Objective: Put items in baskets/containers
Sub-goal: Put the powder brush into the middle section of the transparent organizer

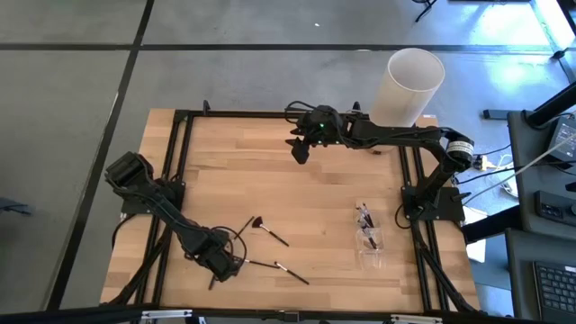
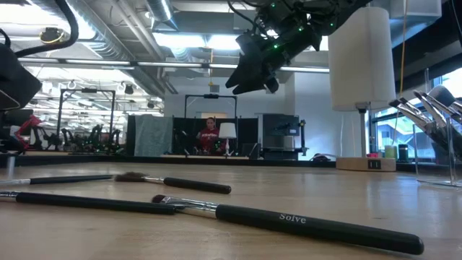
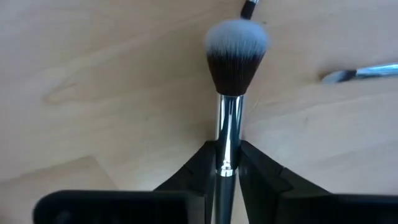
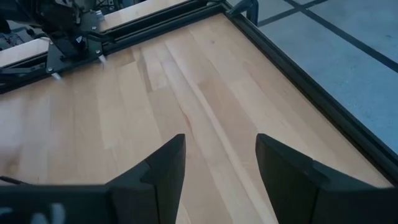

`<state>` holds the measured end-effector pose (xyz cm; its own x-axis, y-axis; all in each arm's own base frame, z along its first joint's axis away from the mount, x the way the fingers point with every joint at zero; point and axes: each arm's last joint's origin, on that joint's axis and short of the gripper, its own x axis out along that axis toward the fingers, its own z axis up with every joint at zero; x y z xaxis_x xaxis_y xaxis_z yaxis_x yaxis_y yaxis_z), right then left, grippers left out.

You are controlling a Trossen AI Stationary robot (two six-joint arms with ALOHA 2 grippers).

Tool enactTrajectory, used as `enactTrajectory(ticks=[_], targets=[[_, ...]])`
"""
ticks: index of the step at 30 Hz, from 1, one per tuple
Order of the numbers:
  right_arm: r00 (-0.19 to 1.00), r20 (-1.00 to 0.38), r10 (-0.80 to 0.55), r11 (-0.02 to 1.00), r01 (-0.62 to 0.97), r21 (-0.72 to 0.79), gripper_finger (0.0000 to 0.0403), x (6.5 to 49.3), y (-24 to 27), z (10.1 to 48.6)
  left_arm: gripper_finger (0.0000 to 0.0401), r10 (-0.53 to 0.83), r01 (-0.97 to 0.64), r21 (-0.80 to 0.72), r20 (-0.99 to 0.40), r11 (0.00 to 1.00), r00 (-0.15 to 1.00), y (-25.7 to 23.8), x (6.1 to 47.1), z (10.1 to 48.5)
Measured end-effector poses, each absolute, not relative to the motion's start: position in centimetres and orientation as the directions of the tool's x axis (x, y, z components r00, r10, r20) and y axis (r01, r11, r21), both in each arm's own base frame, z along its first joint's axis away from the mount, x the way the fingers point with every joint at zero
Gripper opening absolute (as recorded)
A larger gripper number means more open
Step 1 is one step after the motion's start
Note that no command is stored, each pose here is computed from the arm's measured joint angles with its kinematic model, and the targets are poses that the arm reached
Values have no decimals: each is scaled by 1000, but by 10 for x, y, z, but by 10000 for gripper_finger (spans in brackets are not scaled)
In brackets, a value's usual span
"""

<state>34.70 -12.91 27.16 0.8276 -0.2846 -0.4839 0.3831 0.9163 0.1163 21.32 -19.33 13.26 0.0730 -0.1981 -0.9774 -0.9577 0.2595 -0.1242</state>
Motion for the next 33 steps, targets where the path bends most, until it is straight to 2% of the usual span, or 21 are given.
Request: enactTrajectory(ticks=[5, 10, 13, 15, 18, 21, 24, 26, 31, 33], targets=[[828, -481, -286, 915, 385, 119, 194, 347, -129, 272, 53, -168, -949, -153, -980, 276, 109, -190, 211, 141], [844, -454, -286, 918, 377, 123, 194, 350, -130, 272, 60, -2, -937, -230, -971, 262, 238, -177, 206, 159], [864, -450, -227, 932, 327, 157, 194, 356, -131, 265, 60, 101, -917, -290, -940, 273, 327, -169, 202, 172], [895, -420, -152, 945, 256, 205, 194, 362, -131, 261, 58, 190, -893, -327, -899, 310, 395, -163, 199, 181], [942, -334, 37, 949, 71, 306, 194, 373, -129, 257, 57, 308, -850, -352, -820, 392, 482, -155, 195, 193], [943, -217, 252, 909, -154, 387, 194, 383, -123, 255, 59, 389, -799, -352, -732, 487, 560, -150, 193, 203], [919, -151, 363, 866, -274, 417, 194, 390, -112, 255, 60, 458, -761, -320, -645, 565, 612, -147, 193, 209], [920, -142, 365, 873, -285, 396, 194, 393, -104, 256, 60, 500, -745, -297, -589, 597, 635, -146, 194, 211], [970, -173, 171, 953, -118, 279, 194, 400, -90, 254, 60, 596, -727, -241, -438, 644, 673, -143, 195, 214], [975, -171, 139, 960, -90, 265, 194, 400, -88, 256, 60, 625, -726, -236, -383, 646, 680, -143, 196, 215]])
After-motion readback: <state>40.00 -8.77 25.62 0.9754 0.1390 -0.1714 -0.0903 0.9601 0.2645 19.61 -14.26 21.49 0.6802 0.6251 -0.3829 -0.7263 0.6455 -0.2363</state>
